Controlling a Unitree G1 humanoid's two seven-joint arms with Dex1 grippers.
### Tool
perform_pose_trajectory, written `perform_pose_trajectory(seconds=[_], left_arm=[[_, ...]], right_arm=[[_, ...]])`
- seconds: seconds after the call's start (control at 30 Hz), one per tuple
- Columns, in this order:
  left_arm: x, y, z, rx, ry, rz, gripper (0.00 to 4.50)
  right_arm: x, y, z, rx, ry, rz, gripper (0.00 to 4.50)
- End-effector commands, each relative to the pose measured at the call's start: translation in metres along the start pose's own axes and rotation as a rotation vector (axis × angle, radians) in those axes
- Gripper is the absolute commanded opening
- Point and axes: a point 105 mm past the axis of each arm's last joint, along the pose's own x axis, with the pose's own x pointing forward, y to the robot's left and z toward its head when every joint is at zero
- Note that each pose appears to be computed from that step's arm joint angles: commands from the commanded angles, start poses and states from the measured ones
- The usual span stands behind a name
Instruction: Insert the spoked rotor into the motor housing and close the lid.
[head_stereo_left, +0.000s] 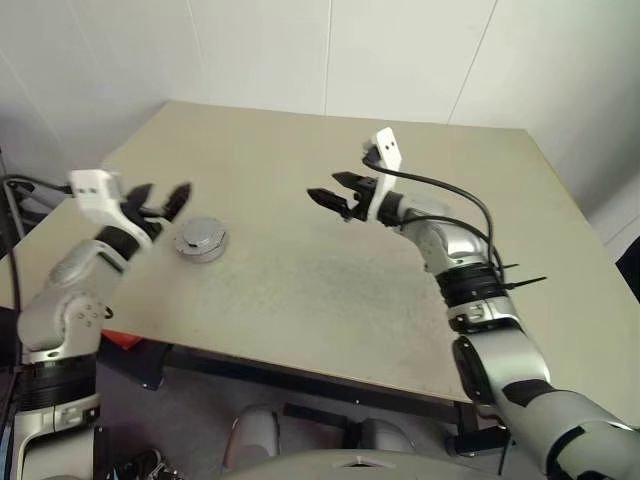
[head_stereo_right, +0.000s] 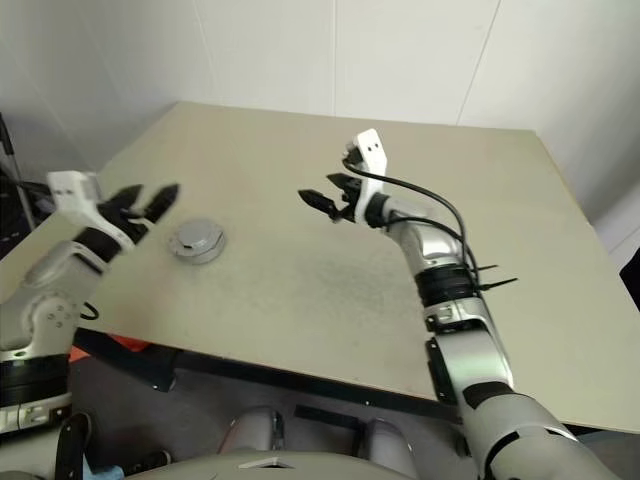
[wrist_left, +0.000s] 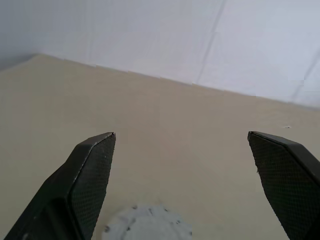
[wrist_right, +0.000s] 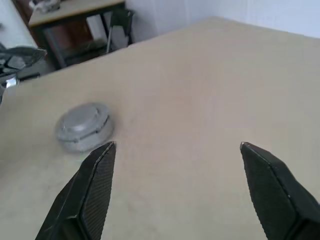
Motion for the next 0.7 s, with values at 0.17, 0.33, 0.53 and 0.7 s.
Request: perform_pose_trajectory(seconds=[0.17, 0.33, 0.53, 0.7], left_arm=[[-0.004, -0.053, -0.025, 0.173, 0.117, -0.258, 4.49], [0.002, -0.048, -0.021, 0.171, 0.105, -0.247, 4.49], [0.011, -0.051, -0.023, 0.168, 0.105, -0.256, 4.49], [0.011, -0.05, -0.023, 0.165, 0.099, -0.256, 4.49]], right_arm=[[-0.064, -0.034, -0.006, -0.223, 0.073, -0.015, 4.5], [-0.07, -0.046, 0.001, -0.139, 0.027, -0.075, 4.5], [-0.06, -0.038, -0.008, -0.124, 0.026, -0.073, 4.5], [-0.061, -0.038, -0.007, -0.119, 0.022, -0.081, 4.5]])
